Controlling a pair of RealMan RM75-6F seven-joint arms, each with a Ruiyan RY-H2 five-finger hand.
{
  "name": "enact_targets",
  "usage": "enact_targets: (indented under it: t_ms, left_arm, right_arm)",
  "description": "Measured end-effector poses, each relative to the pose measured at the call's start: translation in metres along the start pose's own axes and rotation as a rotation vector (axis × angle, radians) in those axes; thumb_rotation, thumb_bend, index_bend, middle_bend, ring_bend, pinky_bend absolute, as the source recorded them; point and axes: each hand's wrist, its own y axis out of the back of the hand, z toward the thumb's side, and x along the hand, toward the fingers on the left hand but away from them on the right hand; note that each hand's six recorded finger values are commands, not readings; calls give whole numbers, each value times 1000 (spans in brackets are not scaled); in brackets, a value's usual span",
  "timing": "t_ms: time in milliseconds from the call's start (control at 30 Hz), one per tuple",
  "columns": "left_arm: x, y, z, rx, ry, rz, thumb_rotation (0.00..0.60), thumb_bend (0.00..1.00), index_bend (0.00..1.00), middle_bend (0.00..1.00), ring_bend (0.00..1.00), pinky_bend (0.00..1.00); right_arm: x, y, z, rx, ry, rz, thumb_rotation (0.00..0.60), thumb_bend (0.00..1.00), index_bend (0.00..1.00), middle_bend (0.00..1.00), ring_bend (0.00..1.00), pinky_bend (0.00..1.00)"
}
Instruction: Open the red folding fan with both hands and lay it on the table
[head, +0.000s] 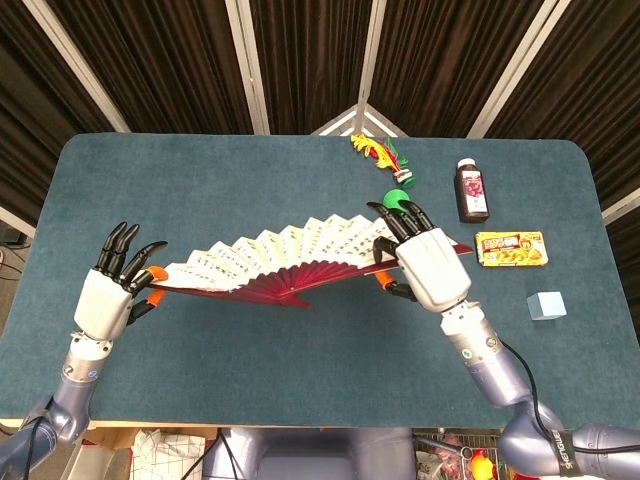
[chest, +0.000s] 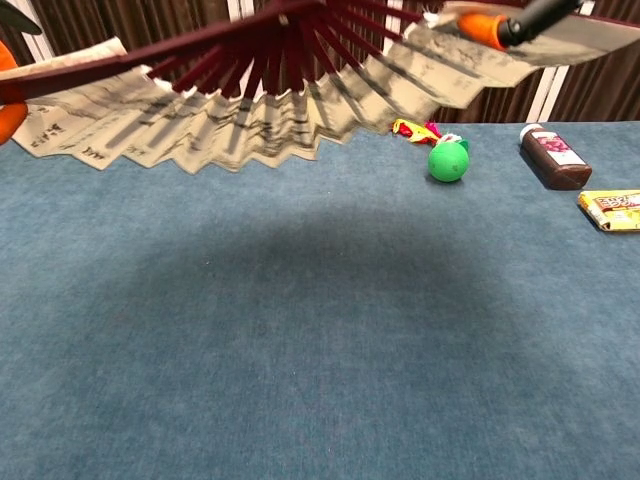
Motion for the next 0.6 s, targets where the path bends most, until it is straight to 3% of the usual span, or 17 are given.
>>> enact_targets:
  t_ms: [367, 600]
  left_arm:
    - [2, 1, -11, 97, -6, 3, 600, 541, 657, 255, 0, 61]
    - [0, 3, -10, 185, -46, 16, 600, 534, 627, 229, 0, 61]
  right_arm:
    - [0, -30, -26, 6, -51, -18, 600, 478, 768, 167, 221, 153]
    - [4, -50, -24, 48, -18, -29, 600, 478, 768, 167, 221, 153]
